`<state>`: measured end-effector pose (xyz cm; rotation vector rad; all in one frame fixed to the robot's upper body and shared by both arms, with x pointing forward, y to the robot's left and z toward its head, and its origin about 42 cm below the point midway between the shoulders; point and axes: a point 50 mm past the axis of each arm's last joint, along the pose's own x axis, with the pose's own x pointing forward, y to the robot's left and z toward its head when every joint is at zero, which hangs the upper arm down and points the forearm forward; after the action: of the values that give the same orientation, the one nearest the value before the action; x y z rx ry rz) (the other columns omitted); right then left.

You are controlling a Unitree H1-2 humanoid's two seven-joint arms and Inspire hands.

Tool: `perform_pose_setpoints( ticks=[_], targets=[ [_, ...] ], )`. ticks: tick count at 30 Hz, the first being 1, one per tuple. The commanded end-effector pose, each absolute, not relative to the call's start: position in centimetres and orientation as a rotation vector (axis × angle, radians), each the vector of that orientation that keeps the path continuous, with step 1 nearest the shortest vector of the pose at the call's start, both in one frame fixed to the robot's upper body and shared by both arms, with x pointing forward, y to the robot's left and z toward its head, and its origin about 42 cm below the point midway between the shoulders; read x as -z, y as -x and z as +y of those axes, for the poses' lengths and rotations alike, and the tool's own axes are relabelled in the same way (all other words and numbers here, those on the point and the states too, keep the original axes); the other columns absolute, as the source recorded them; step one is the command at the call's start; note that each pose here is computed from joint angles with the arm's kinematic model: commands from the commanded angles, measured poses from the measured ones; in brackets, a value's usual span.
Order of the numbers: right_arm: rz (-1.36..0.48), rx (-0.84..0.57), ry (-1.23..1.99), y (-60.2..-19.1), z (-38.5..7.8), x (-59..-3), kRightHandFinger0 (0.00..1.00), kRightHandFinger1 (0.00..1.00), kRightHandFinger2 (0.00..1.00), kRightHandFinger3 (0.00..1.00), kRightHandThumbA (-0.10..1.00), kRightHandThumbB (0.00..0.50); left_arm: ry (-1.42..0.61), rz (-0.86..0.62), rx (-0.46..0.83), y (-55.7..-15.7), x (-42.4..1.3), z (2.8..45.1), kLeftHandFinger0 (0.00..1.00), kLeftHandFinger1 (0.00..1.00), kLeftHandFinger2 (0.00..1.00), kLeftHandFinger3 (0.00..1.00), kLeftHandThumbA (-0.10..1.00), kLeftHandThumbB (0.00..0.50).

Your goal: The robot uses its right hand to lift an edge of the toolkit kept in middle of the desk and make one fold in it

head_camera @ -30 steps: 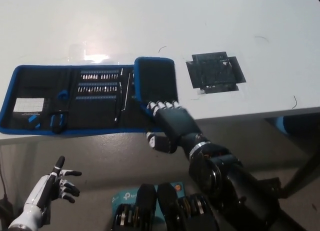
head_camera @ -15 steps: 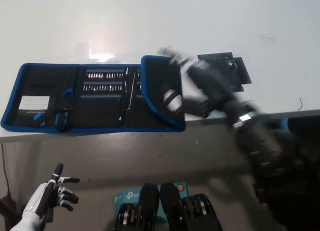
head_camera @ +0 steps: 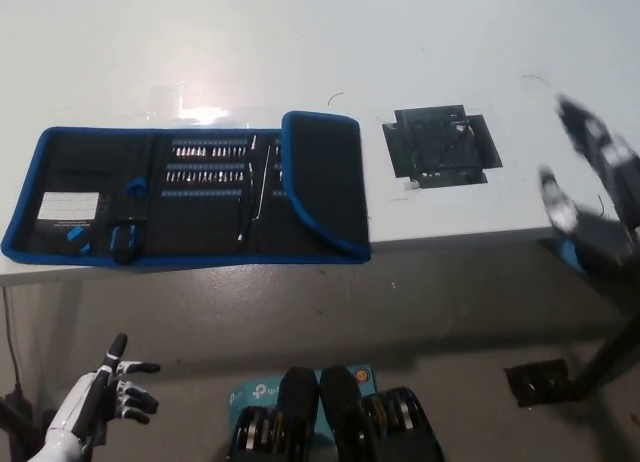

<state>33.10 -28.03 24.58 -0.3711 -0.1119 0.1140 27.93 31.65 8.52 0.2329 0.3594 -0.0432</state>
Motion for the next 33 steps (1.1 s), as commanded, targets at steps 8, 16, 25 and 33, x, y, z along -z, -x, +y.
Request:
perform_pose_setpoints(
  ticks=[8,16,25,33],
  targets=[
    [-0.041,0.291,0.081,-27.7,-34.4,-8.7,1.0,1.0,1.0,1.0,0.36,0.12,-0.248,0.323,0.009,-28.0,-8.9,32.1,0.42,0.41,0.36,0.59,1.0,0.5],
    [0.034,0.3,0.116,-28.2,-33.9,-6.6,0.88,1.0,1.0,1.0,0.13,0.145,-0.241,0.311,-0.003,-27.8,-8.9,32.2,0.42,0.41,0.36,0.6,1.0,0.5],
    [0.145,0.334,0.053,-28.7,-35.0,-7.0,0.78,0.92,0.98,1.0,0.18,0.116,-0.245,0.298,-0.003,-28.1,-9.0,32.3,0.4,0.39,0.33,0.58,1.0,0.496],
    [0.163,0.305,0.066,-29.3,-35.1,-7.4,0.71,0.82,0.91,0.96,0.22,0.179,-0.244,0.29,-0.009,-28.0,-9.1,32.3,0.4,0.41,0.37,0.6,1.0,0.497]
  ],
)
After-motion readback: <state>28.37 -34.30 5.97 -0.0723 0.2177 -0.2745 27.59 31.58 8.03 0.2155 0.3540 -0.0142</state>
